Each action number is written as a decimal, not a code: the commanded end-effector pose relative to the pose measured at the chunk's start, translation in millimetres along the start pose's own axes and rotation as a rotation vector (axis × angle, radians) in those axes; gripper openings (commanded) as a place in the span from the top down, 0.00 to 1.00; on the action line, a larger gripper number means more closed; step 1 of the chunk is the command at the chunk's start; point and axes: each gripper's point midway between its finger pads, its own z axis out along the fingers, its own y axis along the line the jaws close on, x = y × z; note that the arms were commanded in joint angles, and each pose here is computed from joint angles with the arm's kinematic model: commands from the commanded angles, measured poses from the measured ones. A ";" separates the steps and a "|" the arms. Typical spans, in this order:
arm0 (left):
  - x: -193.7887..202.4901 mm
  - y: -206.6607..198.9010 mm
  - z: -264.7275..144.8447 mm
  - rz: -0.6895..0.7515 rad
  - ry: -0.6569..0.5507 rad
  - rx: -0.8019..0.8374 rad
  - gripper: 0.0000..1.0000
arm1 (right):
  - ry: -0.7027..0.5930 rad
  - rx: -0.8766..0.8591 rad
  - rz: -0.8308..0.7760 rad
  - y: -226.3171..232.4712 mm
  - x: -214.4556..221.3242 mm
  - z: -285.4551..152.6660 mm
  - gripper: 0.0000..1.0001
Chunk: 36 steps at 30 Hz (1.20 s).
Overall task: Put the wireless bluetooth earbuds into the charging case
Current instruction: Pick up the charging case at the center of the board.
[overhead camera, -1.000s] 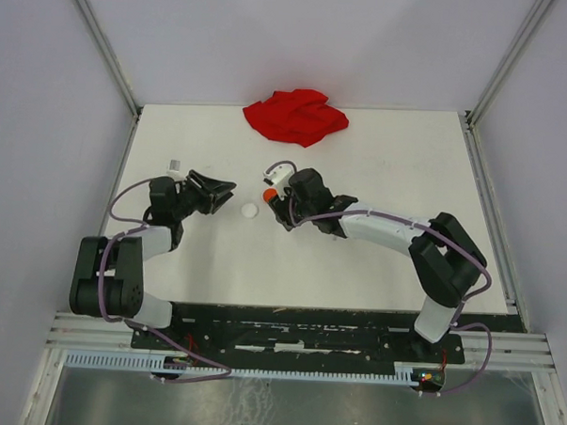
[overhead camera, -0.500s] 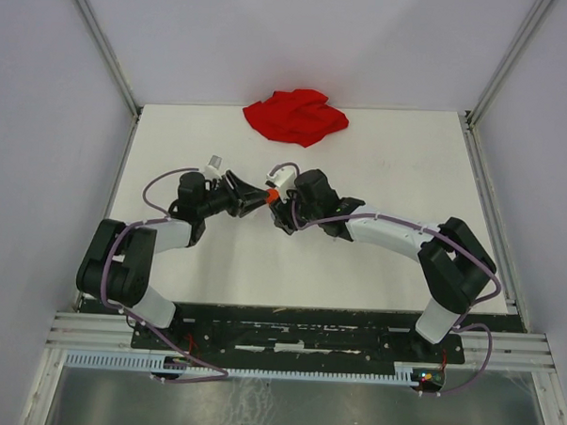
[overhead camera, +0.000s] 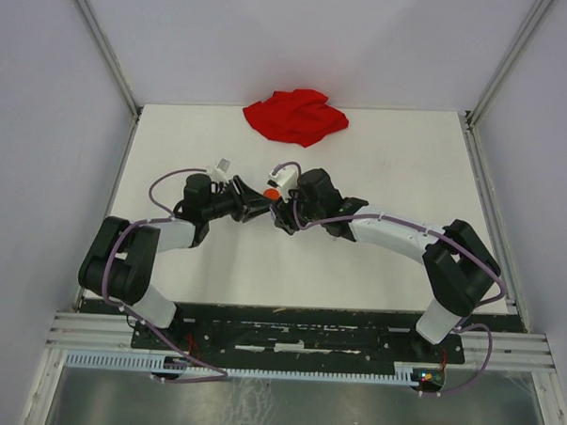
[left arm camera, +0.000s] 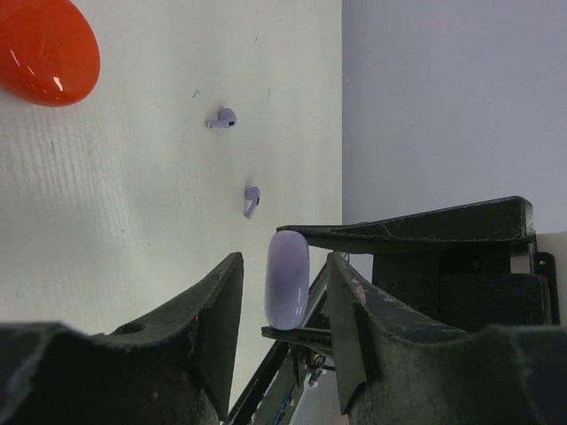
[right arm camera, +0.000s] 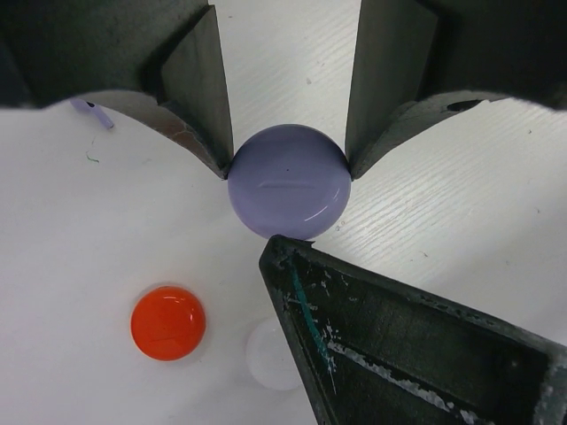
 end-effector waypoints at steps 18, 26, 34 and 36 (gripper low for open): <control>9.8 -15.5 5.9 0.122 0.062 0.064 0.54 | -0.089 -0.012 -0.012 -1.8 -29.6 -8.6 0.56; 12.8 -22.3 5.0 0.142 0.068 0.091 0.57 | -0.091 -0.005 -0.002 -5.6 -29.6 -8.4 0.56; 16.7 -24.3 5.6 0.149 0.078 0.107 0.61 | -0.088 -0.005 0.003 -7.1 -28.2 -7.6 0.56; 16.5 -25.1 5.6 0.150 0.077 0.110 0.63 | -0.088 -0.006 0.005 -7.1 -28.2 -7.6 0.56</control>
